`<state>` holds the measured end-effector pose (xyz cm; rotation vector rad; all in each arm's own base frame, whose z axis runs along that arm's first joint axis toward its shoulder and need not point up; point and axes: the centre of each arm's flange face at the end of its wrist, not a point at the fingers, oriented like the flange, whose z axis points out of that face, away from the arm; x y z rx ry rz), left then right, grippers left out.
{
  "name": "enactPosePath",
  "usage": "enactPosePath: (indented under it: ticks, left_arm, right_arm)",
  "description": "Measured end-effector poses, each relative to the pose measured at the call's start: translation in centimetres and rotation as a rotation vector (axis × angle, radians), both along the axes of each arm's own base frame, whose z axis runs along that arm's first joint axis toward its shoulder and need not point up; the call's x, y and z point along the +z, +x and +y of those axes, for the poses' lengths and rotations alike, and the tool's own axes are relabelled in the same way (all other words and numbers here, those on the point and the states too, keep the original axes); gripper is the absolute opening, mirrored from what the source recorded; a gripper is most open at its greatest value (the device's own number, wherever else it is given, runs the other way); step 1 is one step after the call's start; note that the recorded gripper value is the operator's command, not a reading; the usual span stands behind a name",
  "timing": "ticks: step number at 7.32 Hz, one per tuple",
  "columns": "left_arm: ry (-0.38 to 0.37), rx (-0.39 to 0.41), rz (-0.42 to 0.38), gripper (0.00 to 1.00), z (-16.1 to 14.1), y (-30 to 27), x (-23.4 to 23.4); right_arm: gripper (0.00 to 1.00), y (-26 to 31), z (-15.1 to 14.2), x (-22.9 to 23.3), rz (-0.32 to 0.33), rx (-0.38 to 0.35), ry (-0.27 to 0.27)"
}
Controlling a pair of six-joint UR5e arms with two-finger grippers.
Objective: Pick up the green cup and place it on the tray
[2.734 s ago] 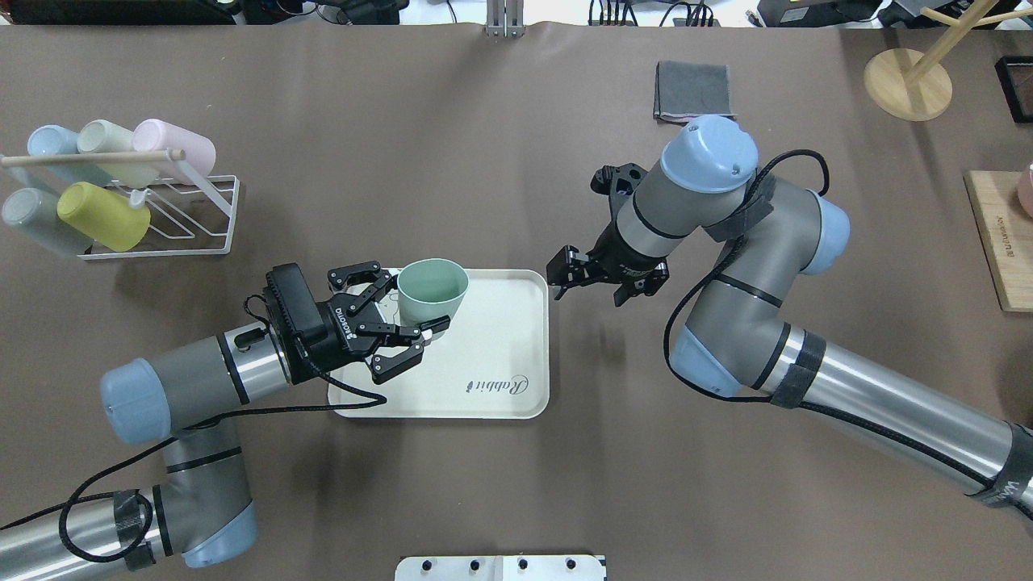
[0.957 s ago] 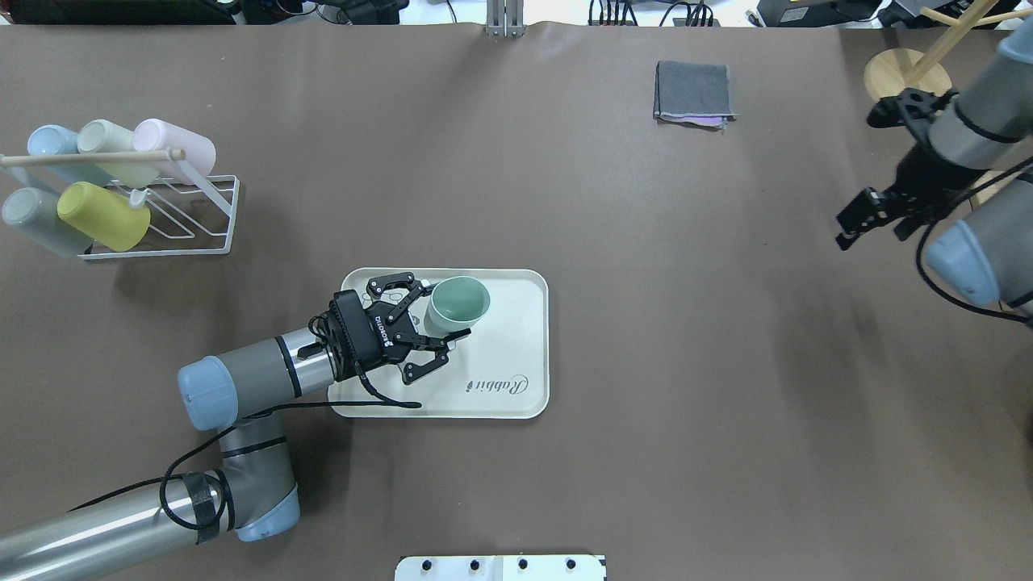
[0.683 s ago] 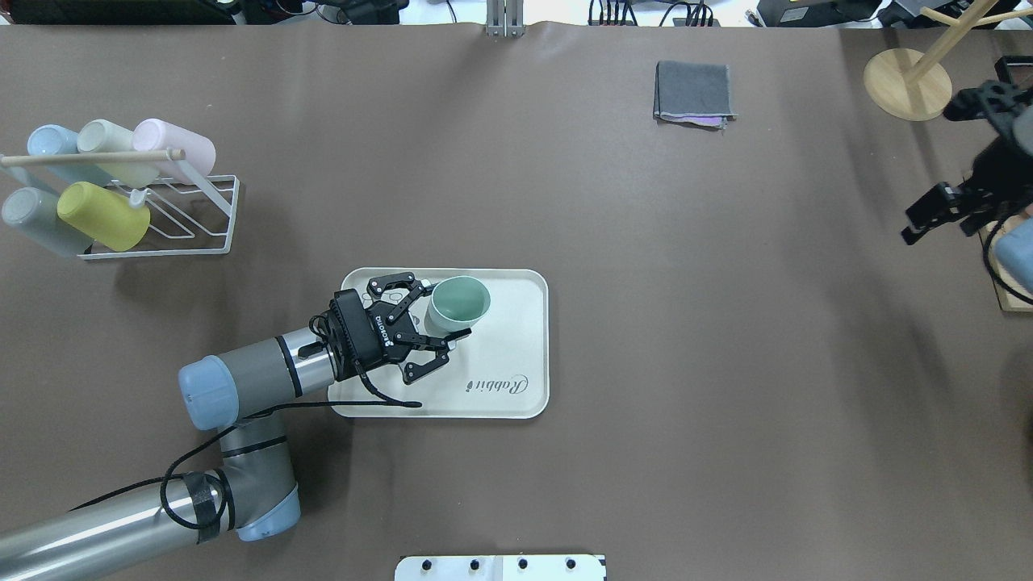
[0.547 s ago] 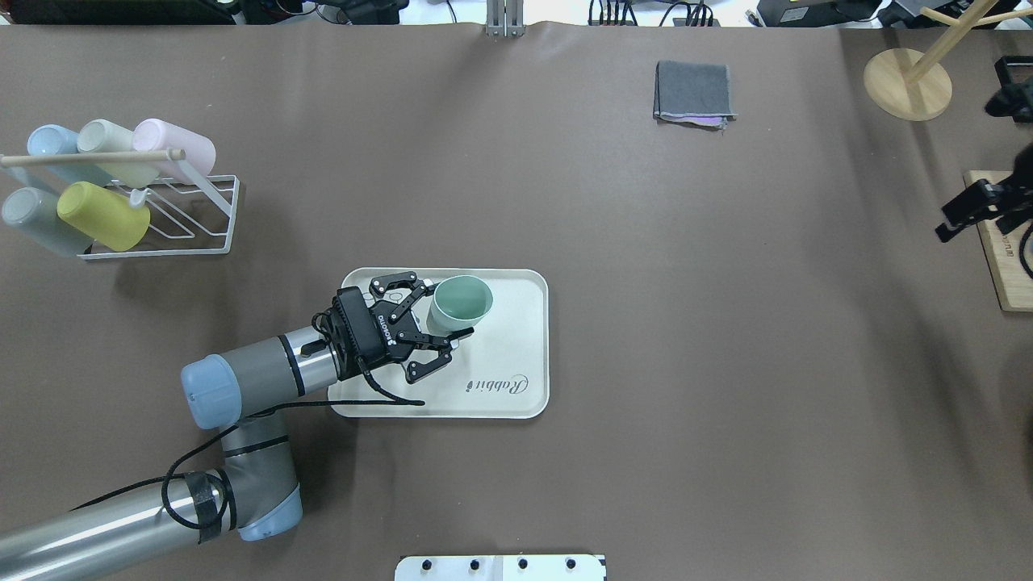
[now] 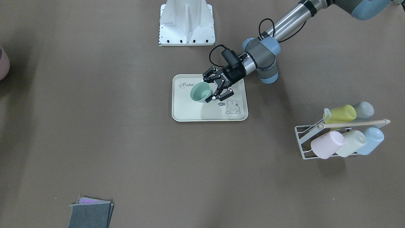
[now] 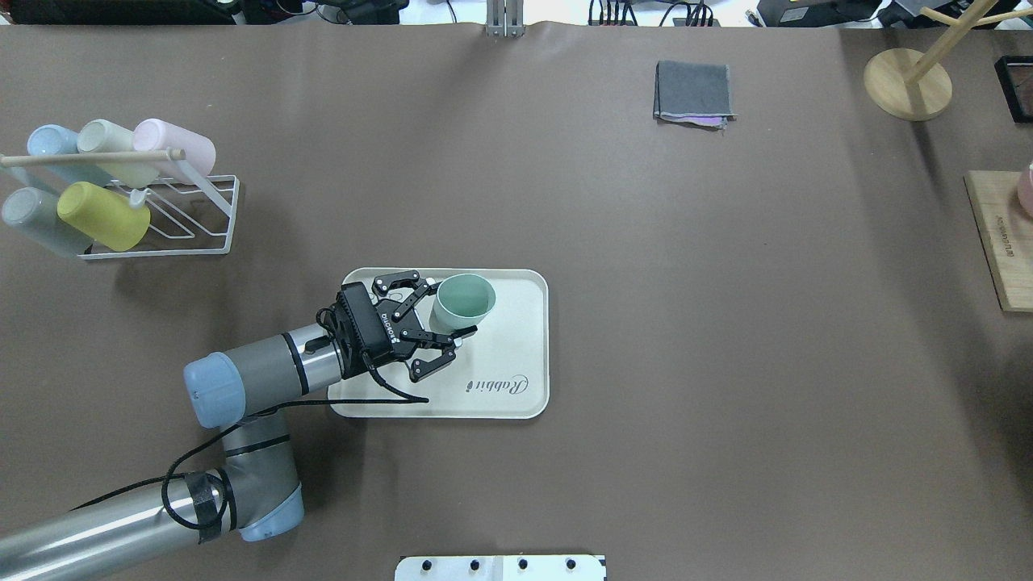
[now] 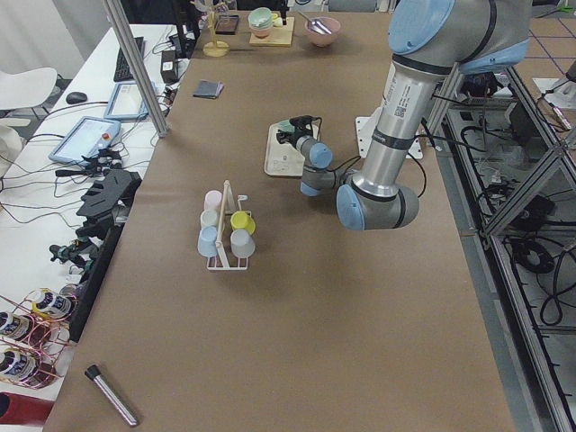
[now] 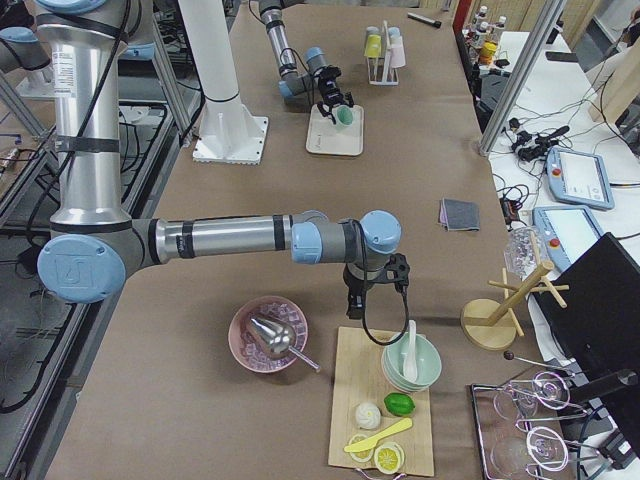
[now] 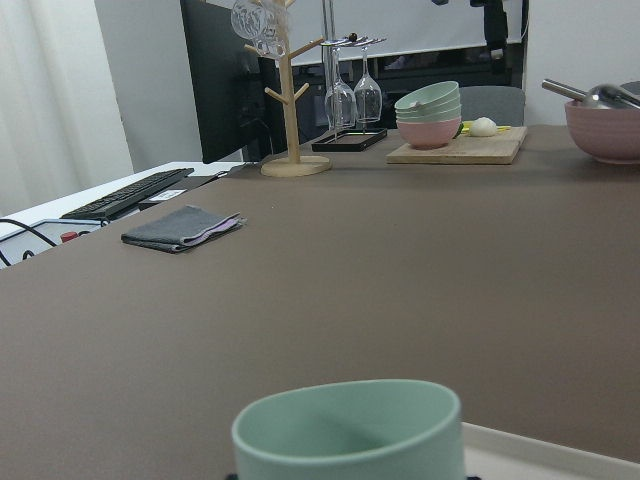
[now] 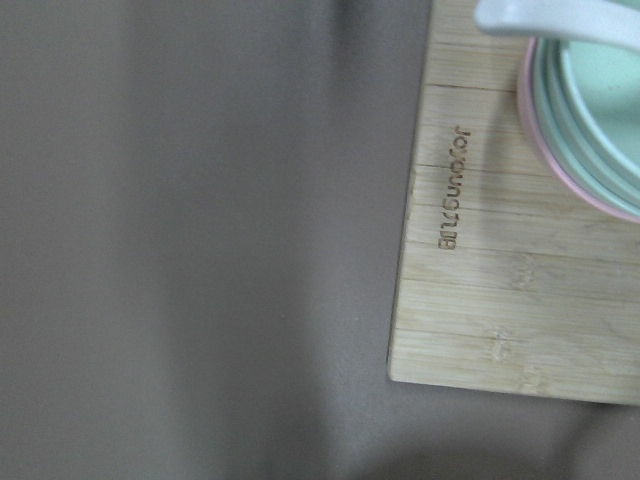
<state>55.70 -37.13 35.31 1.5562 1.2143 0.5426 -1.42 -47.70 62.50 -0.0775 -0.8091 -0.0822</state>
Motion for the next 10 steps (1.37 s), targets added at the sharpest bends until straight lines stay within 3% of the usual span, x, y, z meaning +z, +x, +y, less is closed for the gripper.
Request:
enactPosePath:
  ticks: [4,5,7,10]
  left_arm:
    - [-0.001,-0.003,-0.012,0.90,0.1,0.0,0.5]
    - [-0.002,-0.003,-0.014,0.97,0.1,0.0,0.6]
    - [-0.002,-0.005,-0.006,0.98,0.0,-0.2,0.1]
    - [-0.053,-0.006,0.022,0.98,-0.8,-2.7,-7.0]
  right_arm:
    - [1.00,3.6,2.1,2.5,0.008,-0.002,0.010]
    - [1.00,4.1,2.3,2.7,0.016,-0.005,0.006]
    - [1.00,4.6,2.4,2.9,0.040,-0.006,-0.012]
    - [1.00,4.8,2.3,2.8,0.051,-0.007,-0.012]
